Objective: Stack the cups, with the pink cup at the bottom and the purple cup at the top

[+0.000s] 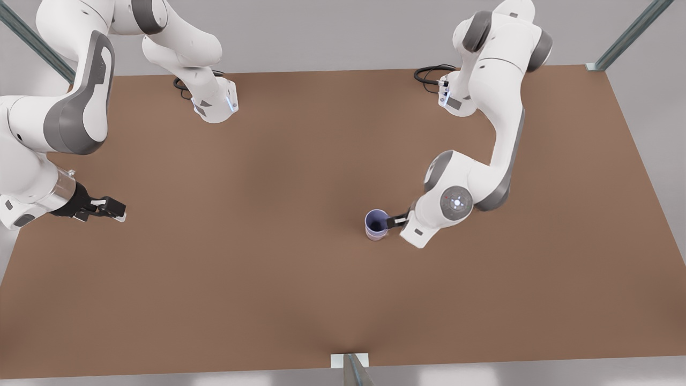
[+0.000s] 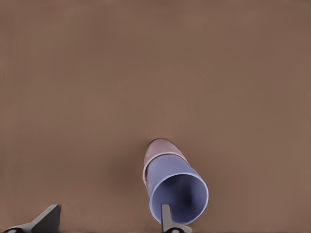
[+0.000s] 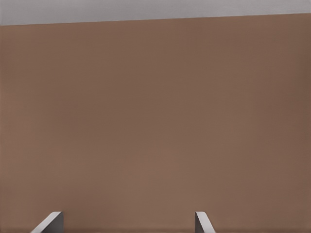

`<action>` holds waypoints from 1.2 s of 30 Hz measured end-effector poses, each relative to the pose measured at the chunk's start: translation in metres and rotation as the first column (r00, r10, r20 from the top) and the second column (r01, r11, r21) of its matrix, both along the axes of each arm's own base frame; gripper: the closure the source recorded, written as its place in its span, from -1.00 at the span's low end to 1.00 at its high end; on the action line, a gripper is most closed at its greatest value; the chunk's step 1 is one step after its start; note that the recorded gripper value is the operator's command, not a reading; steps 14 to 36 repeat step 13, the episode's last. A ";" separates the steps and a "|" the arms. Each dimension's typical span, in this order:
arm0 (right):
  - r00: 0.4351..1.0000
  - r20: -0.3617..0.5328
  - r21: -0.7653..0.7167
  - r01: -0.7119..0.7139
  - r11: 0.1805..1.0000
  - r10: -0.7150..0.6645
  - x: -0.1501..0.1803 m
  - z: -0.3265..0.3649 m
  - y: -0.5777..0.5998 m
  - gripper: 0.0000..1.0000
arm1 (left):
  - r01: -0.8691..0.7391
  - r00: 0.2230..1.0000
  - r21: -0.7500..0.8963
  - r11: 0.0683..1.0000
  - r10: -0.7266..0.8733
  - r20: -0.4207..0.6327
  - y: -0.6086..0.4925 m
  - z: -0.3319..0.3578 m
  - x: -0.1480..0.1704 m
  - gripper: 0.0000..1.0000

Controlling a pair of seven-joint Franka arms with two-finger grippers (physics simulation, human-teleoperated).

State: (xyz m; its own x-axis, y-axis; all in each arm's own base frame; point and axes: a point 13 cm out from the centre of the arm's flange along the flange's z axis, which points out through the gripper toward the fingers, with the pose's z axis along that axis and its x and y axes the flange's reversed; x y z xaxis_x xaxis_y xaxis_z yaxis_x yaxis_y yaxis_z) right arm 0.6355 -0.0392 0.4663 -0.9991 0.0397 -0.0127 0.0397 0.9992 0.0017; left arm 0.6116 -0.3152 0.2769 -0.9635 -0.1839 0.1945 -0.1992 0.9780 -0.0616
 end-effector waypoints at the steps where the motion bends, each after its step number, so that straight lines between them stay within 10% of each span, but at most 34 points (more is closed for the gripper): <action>1: 1.000 0.000 0.000 0.000 1.000 0.000 0.000 0.000 0.000 -1.00 | -0.013 1.000 0.031 0.999 0.012 0.023 0.030 0.020 0.008 -1.00; 9: 1.000 0.002 -0.001 -0.003 1.000 0.003 0.000 0.000 0.000 -1.00 | 0.014 0.993 0.111 0.994 -0.027 0.114 0.192 0.182 -0.012 -1.00; 36: 1.000 0.002 -0.001 -0.005 1.000 0.005 0.000 0.001 0.000 -1.00 | 0.102 0.989 0.129 0.986 -0.114 0.089 0.202 0.190 -0.023 -1.00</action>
